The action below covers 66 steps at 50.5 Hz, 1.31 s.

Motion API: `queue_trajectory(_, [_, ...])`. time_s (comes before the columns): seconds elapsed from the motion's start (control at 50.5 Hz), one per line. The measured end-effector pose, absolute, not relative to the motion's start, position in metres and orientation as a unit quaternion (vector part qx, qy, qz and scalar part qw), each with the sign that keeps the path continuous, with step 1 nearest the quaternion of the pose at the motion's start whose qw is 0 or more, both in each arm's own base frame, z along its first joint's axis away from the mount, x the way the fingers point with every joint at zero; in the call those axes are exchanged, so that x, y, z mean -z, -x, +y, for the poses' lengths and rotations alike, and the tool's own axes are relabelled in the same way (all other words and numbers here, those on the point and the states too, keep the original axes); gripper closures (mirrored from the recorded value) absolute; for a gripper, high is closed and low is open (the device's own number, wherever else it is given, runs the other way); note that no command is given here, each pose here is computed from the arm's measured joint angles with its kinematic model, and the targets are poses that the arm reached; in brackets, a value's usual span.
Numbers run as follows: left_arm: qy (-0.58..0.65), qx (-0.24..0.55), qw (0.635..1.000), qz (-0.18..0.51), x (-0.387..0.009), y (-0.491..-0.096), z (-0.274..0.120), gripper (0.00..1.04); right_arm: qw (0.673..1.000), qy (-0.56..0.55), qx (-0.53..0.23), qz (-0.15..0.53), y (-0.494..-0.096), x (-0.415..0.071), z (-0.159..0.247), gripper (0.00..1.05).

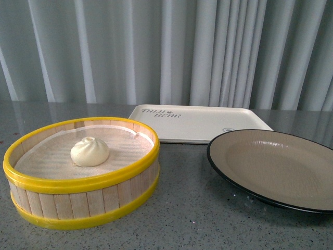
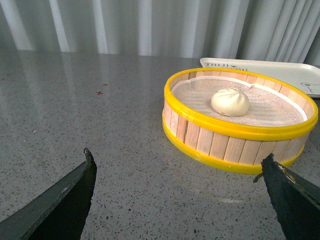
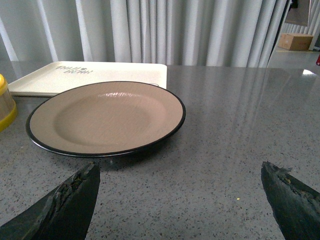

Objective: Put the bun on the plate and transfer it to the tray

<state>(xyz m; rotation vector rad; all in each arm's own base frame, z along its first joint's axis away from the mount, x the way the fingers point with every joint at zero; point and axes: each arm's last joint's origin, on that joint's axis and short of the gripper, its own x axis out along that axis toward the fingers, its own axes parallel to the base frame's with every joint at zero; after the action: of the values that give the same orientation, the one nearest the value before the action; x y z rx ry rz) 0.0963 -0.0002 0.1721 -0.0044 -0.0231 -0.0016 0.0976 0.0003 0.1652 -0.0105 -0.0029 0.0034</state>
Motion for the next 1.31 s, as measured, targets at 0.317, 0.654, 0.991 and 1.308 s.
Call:
queue_trajectory(0.317, [0.002,0.001,1.0,-0.012,-0.172,-0.096,0.0,0.07,1.0,0.005,-0.002,-0.001,-0.098,-0.165,0.0,0.09])
queue_trajectory(0.654, [0.002,0.001,1.0,-0.012,-0.172,-0.096,0.0,0.07,1.0,0.005,-0.002,-0.001,-0.098,-0.165,0.0,0.09])
queue_trajectory(0.991, [0.18,0.024,0.954,0.238,-0.2,-0.129,-0.007,0.07,1.0,0.005,-0.002,-0.002,-0.098,-0.165,0.0,0.09])
queue_trajectory(1.308, [0.172,0.131,0.955,0.202,-0.276,-0.233,-0.029,0.07,1.0,0.005,-0.002,-0.002,-0.098,-0.165,0.0,0.09])
